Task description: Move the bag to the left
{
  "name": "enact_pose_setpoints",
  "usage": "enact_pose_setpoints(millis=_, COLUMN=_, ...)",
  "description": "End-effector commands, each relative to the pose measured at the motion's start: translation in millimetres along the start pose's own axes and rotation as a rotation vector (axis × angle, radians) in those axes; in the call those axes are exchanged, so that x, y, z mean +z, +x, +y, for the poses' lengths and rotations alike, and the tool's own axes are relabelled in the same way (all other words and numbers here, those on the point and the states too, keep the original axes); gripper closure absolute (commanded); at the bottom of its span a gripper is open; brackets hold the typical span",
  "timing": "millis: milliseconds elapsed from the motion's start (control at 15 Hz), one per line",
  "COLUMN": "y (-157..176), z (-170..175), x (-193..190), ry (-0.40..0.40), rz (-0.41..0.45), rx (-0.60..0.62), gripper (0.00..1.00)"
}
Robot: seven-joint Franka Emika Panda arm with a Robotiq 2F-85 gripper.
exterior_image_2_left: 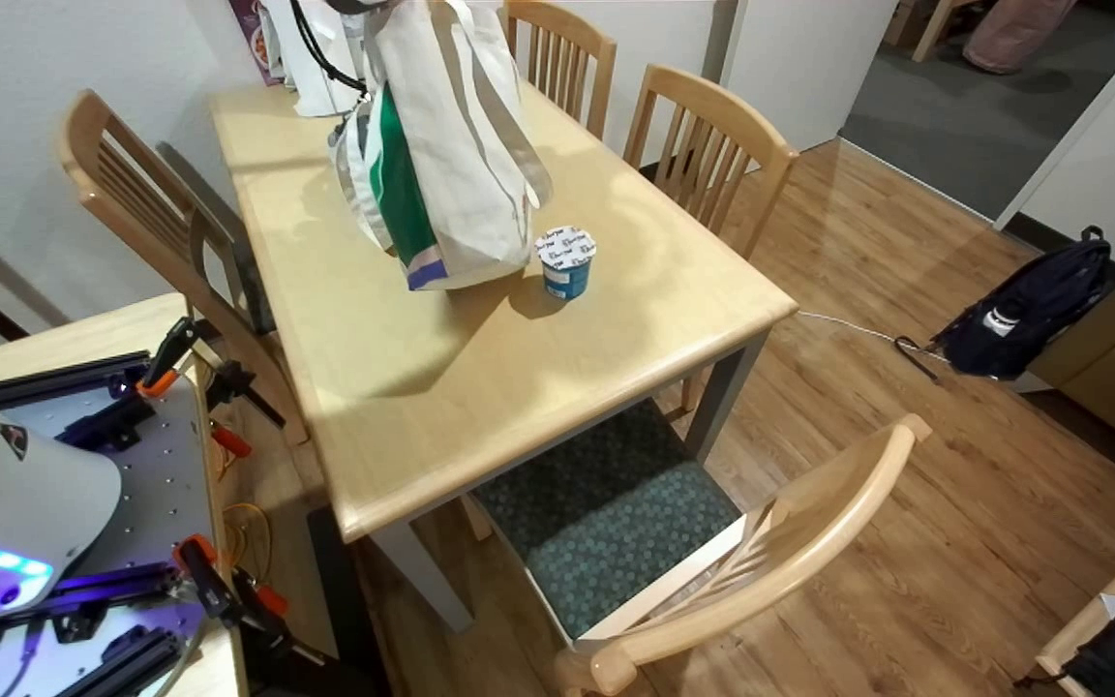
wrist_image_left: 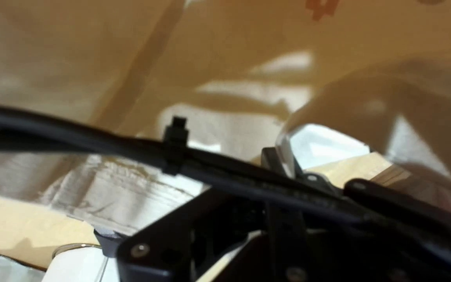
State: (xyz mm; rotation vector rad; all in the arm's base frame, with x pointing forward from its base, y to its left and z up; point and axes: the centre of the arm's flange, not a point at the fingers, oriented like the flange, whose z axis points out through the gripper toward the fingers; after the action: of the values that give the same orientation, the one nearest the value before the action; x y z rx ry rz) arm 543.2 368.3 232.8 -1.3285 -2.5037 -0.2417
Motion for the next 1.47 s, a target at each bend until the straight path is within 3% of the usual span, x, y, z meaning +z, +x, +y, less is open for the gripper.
enact_pose_setpoints(millis=0, y=-28, z=-24, x=8, ry=0.042, rz=-0.077, rx=-0.025, gripper=0.99)
enact_pose_setpoints(millis=333, y=-50, z=-35, x=12, ry=0.101, rz=-0.132, rx=-0.01, gripper=0.99)
enact_pose_setpoints(millis=533, y=-51, z=-38, x=15, ry=0.09, rz=-0.114, rx=0.073, gripper=0.99)
enact_pose_setpoints(millis=667, y=-49, z=-38, x=15, ry=0.094, rz=-0.156, rx=0.145, gripper=0.99)
enact_pose_setpoints(millis=800, y=-46, z=-36, x=19, ry=0.024, rz=-0.13, rx=0.26, gripper=0.99)
enact_pose_setpoints(millis=1133, y=-41, z=-29, x=23, ry=-0.09, rz=-0.17, rx=0.485, gripper=0.99)
enact_pose_setpoints(millis=1400, y=-43, z=-30, x=25, ry=-0.113, rz=-0.314, rx=0.611, gripper=0.99)
